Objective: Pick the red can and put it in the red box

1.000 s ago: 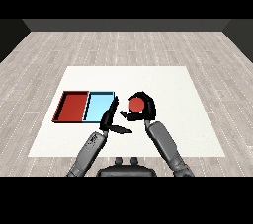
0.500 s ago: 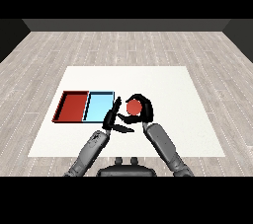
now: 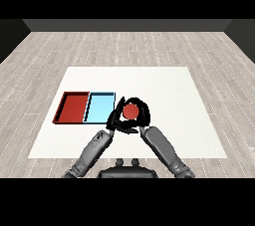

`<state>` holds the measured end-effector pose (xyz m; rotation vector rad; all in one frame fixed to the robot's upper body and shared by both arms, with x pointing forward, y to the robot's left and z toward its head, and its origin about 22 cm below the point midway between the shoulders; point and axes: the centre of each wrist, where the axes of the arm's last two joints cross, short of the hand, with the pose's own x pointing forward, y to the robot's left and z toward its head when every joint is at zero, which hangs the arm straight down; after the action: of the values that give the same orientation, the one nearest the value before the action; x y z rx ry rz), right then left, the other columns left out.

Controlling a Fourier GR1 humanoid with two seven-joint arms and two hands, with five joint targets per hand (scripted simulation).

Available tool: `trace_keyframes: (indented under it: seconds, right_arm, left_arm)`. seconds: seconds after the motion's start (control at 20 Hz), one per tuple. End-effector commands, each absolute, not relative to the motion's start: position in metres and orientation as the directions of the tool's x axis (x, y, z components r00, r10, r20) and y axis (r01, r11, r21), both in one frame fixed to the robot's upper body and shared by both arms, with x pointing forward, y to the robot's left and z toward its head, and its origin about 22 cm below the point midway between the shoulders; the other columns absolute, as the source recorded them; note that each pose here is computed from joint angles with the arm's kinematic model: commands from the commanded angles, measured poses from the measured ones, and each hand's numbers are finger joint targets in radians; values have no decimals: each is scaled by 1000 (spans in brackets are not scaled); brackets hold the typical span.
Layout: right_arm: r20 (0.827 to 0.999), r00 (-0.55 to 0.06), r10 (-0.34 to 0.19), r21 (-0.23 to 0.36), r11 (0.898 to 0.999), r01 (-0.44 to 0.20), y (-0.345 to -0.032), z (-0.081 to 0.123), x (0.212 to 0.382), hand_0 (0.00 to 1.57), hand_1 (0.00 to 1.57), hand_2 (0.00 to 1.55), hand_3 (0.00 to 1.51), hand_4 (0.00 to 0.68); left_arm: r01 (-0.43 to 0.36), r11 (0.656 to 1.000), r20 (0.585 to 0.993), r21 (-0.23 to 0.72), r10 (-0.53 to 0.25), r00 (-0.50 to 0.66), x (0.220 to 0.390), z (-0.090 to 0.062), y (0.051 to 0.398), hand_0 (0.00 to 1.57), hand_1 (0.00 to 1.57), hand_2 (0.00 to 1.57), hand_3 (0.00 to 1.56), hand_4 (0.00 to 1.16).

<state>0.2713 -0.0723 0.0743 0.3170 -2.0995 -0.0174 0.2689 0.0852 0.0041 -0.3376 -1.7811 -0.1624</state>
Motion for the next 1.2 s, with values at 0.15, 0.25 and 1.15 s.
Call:
trace_keyframes:
  seconds: [0.15,0.25,1.15]
  right_arm:
    - [842,-479,-248,149,960,-235,-65,83,274,1532,1532,1462,1417,658]
    - [832,-498,-245,149,963,-224,-63,86,277,1524,1524,1454,1402,648]
    - [848,-476,-231,130,963,-236,-52,60,270,1485,1485,1445,1392,644]
  left_arm:
    - [347,934,971,-87,157,-181,279,12,70,0,0,0,0,0]
    - [343,936,966,-77,156,-208,287,8,70,0,0,0,0,0]
    - [107,989,976,-103,121,-182,293,2,74,1571,1571,1553,1473,1127]
